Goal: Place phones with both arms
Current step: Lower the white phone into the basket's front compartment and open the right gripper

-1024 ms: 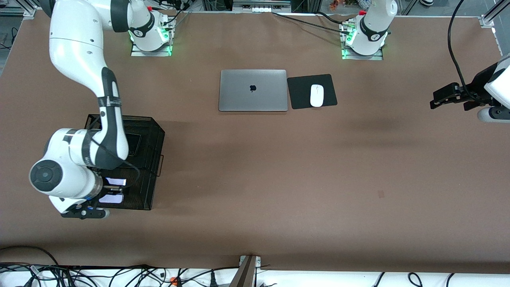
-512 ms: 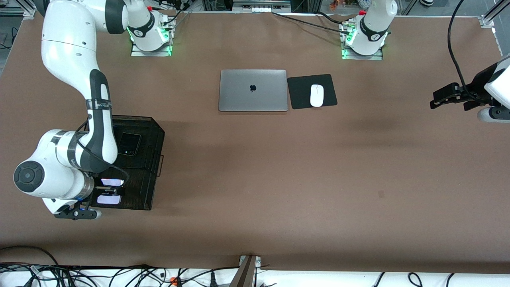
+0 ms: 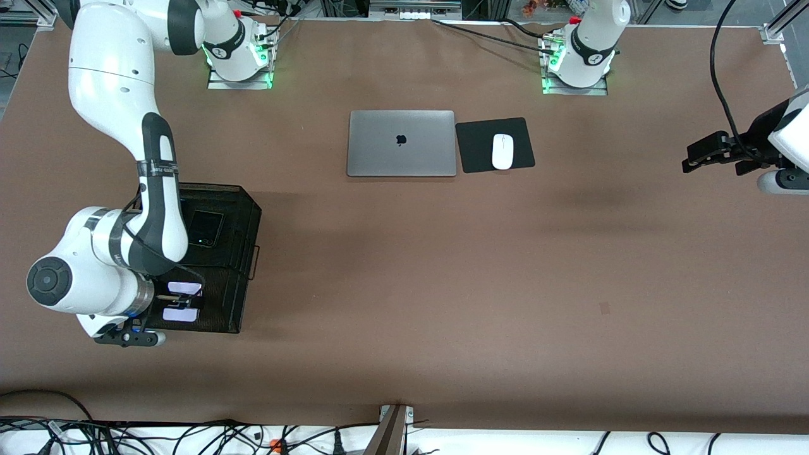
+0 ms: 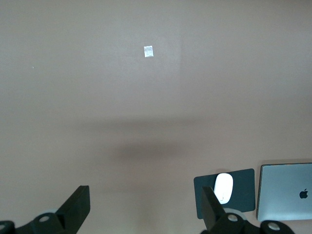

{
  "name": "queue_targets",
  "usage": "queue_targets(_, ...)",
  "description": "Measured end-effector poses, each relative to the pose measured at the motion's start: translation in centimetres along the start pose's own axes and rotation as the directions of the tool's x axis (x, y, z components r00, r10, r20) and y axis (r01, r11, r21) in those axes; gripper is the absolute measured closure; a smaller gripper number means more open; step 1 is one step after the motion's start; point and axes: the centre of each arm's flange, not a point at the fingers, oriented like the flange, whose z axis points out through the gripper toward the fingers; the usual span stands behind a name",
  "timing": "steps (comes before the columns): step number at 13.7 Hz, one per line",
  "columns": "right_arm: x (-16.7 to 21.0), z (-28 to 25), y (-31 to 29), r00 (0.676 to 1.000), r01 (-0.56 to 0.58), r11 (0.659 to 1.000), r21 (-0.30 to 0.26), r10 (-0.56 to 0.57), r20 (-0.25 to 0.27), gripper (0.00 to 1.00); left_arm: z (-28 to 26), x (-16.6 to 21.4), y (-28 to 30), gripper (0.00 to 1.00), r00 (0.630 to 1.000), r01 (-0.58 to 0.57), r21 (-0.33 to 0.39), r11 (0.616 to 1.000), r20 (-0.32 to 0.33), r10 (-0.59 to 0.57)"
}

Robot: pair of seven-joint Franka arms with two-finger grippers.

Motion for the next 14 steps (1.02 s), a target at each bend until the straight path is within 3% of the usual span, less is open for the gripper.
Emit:
queue_targets(4,0.0,0.2,0.0,1.000,-0.001,1.000,0.000,0.001,0.002,0.04,0.0,0.0,0.0,0.00,1.000,0.000,0.000,1.000,0.000,0.000)
queue_targets(8,0.0,-0.1,-0.1,1.000,0.000,1.000,0.004,0.000,0.008,0.04,0.0,0.0,0.0,0.00,1.000,0.000,0.000,1.000,0.000,0.000)
queue_targets(11,-0.3,-2.5,-0.8,0.998,0.016,1.000,0.013,-0.017,0.062,0.04,0.0,0.0,0.0,0.00,1.000,0.000,0.000,1.000,0.000,0.000)
queue_targets(14,-1.3,-8.4,-1.0,0.994,0.024,0.999,0.027,-0.027,0.108,0.04,0.0,0.0,-0.1,0.00,1.000,0.001,0.000,1.000,0.000,-0.001)
